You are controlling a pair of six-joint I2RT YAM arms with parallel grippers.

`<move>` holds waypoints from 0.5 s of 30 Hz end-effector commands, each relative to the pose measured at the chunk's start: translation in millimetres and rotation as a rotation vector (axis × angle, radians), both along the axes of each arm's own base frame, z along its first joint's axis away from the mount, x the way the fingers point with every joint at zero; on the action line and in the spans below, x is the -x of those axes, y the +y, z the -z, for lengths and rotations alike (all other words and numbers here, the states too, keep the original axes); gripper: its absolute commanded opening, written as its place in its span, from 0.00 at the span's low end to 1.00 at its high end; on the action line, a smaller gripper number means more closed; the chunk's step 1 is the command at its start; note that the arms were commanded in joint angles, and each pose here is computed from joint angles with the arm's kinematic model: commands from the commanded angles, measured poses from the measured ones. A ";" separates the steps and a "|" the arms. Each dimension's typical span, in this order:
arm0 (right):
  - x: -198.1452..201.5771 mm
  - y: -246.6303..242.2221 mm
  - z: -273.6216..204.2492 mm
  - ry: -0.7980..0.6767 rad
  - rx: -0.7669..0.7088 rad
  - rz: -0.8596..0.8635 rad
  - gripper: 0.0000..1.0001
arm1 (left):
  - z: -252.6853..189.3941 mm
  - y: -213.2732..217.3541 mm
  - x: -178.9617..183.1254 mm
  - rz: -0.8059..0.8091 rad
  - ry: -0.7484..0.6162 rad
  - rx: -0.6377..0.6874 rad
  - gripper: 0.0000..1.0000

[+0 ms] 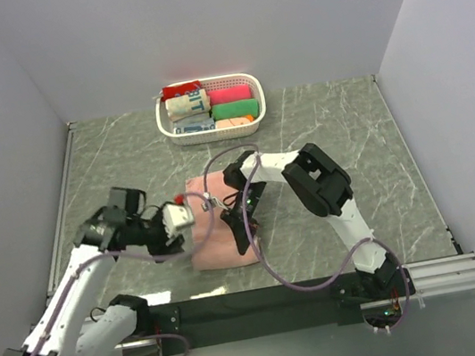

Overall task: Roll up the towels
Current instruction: Roll the towel

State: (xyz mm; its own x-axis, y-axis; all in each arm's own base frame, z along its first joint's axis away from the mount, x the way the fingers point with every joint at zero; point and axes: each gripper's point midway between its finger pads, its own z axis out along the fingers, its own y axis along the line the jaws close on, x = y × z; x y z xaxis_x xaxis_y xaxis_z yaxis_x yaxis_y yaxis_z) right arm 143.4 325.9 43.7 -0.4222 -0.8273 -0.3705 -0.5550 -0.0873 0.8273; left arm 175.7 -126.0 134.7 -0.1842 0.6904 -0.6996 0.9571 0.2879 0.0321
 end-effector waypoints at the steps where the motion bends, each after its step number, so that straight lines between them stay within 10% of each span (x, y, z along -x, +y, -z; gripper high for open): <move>1: -1.8 -9.3 16.8 0.033 0.098 -0.018 0.00 | 3.1 -29.5 6.5 0.115 -0.106 -0.039 0.66; 15: -18.9 -8.2 40.8 0.090 0.230 0.032 0.00 | 58.8 -106.8 37.4 0.338 -0.101 -0.179 0.69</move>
State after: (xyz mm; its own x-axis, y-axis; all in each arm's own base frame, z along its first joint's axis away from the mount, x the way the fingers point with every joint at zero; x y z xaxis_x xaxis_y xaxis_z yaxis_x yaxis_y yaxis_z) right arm 151.4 328.5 39.3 -0.5248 -0.8372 -0.1541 -0.3994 0.0824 0.9131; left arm 127.3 -221.8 82.5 0.1509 0.8072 -0.5707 0.9878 -0.1004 0.1193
